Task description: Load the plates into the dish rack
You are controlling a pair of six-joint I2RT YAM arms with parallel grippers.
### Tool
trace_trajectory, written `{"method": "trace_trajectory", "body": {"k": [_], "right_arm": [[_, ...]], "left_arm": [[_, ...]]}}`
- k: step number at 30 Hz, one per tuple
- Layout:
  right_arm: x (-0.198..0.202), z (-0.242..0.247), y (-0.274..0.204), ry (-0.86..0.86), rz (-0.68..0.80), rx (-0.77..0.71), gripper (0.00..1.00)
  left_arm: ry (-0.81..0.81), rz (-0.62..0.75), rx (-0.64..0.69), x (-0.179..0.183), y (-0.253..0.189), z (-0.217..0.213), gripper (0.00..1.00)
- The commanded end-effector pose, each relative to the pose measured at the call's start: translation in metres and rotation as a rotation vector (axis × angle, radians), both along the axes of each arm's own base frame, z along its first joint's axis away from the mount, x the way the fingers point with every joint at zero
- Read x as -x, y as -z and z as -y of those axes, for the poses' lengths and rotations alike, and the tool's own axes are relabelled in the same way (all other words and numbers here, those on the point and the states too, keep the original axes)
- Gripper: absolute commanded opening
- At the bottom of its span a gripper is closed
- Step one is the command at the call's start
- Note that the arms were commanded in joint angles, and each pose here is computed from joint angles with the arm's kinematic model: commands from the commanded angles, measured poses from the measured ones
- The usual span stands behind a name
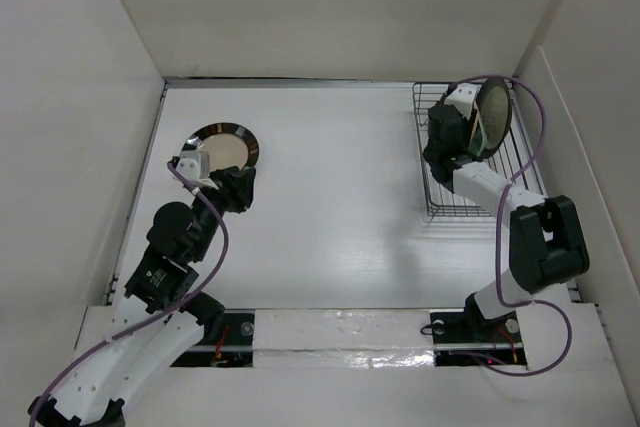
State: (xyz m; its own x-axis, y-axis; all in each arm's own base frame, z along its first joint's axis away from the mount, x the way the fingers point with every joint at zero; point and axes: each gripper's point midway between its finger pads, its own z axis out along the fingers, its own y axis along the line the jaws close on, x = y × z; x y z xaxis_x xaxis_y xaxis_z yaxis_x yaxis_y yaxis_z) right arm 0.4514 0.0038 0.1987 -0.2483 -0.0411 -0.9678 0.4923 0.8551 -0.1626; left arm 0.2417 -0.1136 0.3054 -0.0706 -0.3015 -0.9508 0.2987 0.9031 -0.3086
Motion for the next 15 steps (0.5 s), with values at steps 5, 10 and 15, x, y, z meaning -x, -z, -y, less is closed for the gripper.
{"method": "trace_trajectory", "body": {"k": [5,10,15], "right_arm": [[0.001,-0.04,-0.093,-0.158,0.258,-0.241,0.65],[0.017,-0.081,-0.121,-0.311,0.307,-0.289,0.57],[0.025,-0.2,-0.131,-0.657,0.29,-0.422,0.0]], "left_arm": [[-0.041,0.004,0.009,-0.008,-0.003,-0.004,0.38],[-0.066,-0.007,0.001,-0.012,0.001,-0.006,0.38],[-0.084,-0.009,0.002,-0.014,-0.001,-0.008,0.23]]}}
